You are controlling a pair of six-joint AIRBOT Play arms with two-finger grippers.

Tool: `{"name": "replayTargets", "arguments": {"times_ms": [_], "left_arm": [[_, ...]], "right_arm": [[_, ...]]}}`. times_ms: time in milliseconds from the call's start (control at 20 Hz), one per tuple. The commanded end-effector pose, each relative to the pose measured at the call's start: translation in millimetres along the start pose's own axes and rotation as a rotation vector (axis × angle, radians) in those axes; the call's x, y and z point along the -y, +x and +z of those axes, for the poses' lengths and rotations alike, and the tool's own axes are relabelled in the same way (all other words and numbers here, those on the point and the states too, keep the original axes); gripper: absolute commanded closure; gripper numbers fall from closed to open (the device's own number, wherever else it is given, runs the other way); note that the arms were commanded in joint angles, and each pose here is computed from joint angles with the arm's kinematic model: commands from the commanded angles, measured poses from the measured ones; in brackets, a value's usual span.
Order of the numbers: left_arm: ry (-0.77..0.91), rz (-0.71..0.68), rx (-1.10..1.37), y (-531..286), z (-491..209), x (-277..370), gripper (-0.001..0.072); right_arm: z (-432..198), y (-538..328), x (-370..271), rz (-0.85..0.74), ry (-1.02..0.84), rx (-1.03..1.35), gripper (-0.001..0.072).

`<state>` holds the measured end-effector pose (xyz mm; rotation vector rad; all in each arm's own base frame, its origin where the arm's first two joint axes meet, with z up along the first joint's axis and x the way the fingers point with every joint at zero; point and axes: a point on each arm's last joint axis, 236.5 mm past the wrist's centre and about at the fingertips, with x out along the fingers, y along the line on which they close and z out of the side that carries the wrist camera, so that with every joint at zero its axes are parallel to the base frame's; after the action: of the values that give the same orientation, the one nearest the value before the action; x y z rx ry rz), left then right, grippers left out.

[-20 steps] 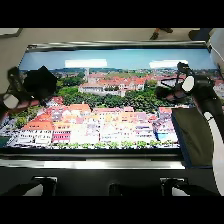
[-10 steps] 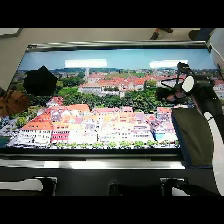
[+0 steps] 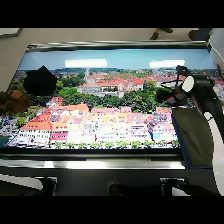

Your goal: Fold the shirts.

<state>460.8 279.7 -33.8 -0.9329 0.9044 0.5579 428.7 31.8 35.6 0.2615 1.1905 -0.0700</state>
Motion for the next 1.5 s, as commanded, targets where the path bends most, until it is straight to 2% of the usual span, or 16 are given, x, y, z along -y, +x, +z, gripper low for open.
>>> {"name": "replayTargets", "arguments": {"times_ms": [0,50,100,150,200,350,450,550,700,900,1000,1150,1250,1450], "left_arm": [[0.002,-0.057,0.012,24,0,13,-0.0013],[-0.001,-0.051,-0.011,27,-5,10,0.0061],[-0.003,-0.045,-0.042,27,-12,7,0.0295],[-0.008,-0.04,-0.083,24,-20,4,0.058],[0.0,-0.043,-0.121,18,-27,4,0.0676],[0.11,-0.093,-0.034,-31,-11,35,0.0678],[0.221,-0.164,0.157,-98,15,80,0.0678],[0.374,-0.238,0.287,-177,6,130,0.0678],[0.618,-0.371,0.35,-276,-69,199,0.0678],[0.835,-0.61,0.276,-345,-212,252,0.0679],[0.936,-0.72,0.127,-349,-296,263,0.0679],[1.099,-0.794,-0.112,-328,-406,262,0.0678],[1.187,-0.763,-0.282,-292,-470,247,0.0678],[1.316,-0.591,-0.615,-207,-585,194,0.0678]], "right_arm": [[-17,-1,4,-0.017,0.0,-0.071,0.0157],[-24,-1,6,-0.024,0.001,-0.1,0.0157],[-30,-2,7,-0.031,0.001,-0.127,0.0157],[-35,-3,8,-0.036,0.001,-0.149,0.0157],[-39,-3,9,-0.041,0.0,-0.167,0.0157],[-55,-7,13,-0.057,-0.005,-0.233,0.0158],[-65,-10,16,-0.065,-0.028,-0.28,0.016],[-75,-14,18,-0.072,-0.039,-0.323,0.0167],[-84,-24,20,-0.077,-0.05,-0.353,0.0168],[-84,-46,18,-0.068,-0.054,-0.316,0.0168],[-83,-57,17,-0.063,-0.057,-0.293,0.0168],[-84,-71,17,-0.054,-0.079,-0.266,0.0167],[-86,-78,19,-0.06,-0.094,-0.265,0.0167],[-87,-80,22,-0.074,-0.097,-0.265,0.0166]]}}
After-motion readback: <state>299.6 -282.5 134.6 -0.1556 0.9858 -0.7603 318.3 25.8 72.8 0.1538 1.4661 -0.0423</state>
